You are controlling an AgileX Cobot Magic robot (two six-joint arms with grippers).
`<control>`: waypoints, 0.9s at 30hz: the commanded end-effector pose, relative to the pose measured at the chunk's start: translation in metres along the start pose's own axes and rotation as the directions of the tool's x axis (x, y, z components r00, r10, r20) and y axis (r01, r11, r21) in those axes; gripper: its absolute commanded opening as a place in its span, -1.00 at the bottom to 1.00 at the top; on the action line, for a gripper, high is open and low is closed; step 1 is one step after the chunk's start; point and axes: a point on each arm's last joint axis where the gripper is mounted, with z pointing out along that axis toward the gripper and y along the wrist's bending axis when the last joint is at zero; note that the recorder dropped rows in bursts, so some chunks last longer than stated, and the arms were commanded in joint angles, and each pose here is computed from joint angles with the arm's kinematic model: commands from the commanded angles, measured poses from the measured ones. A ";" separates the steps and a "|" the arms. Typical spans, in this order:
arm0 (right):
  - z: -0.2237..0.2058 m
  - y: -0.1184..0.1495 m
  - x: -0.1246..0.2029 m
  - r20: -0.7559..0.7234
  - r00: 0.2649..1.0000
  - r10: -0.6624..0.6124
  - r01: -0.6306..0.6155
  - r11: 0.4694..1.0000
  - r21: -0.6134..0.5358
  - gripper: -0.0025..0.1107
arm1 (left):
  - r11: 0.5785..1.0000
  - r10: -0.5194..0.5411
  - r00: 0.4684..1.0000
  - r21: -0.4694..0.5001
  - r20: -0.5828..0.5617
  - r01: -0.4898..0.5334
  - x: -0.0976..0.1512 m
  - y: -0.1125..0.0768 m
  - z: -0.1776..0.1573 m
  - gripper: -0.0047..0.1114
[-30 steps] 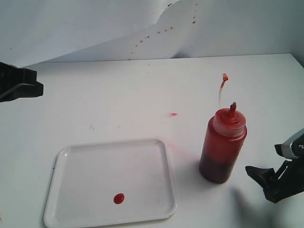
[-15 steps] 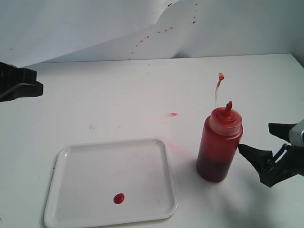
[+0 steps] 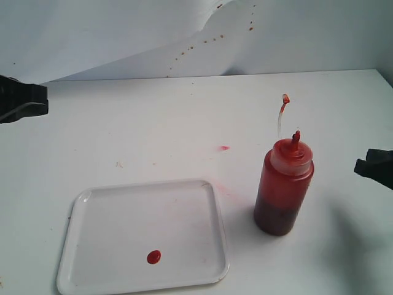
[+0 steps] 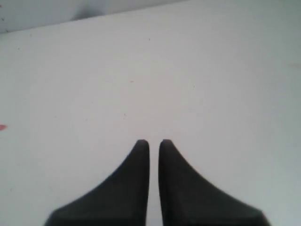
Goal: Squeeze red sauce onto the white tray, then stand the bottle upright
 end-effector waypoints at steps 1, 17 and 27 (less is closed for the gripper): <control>0.016 -0.006 -0.022 -0.137 0.985 0.109 -0.106 0.994 0.032 -0.96 | 0.994 -0.100 0.994 -0.051 -0.041 0.098 0.006 0.015 0.028 -0.92; 0.035 -0.001 -0.108 -0.201 0.974 0.106 -0.116 0.992 -0.042 -0.96 | 0.922 -0.190 0.894 -0.385 -0.406 0.021 -0.011 0.049 0.038 -0.92; 0.033 -0.035 -0.148 -0.075 0.987 -0.140 0.157 0.937 0.312 -0.96 | 0.923 -0.175 0.913 -0.383 -0.369 0.022 -0.014 0.050 0.039 -0.92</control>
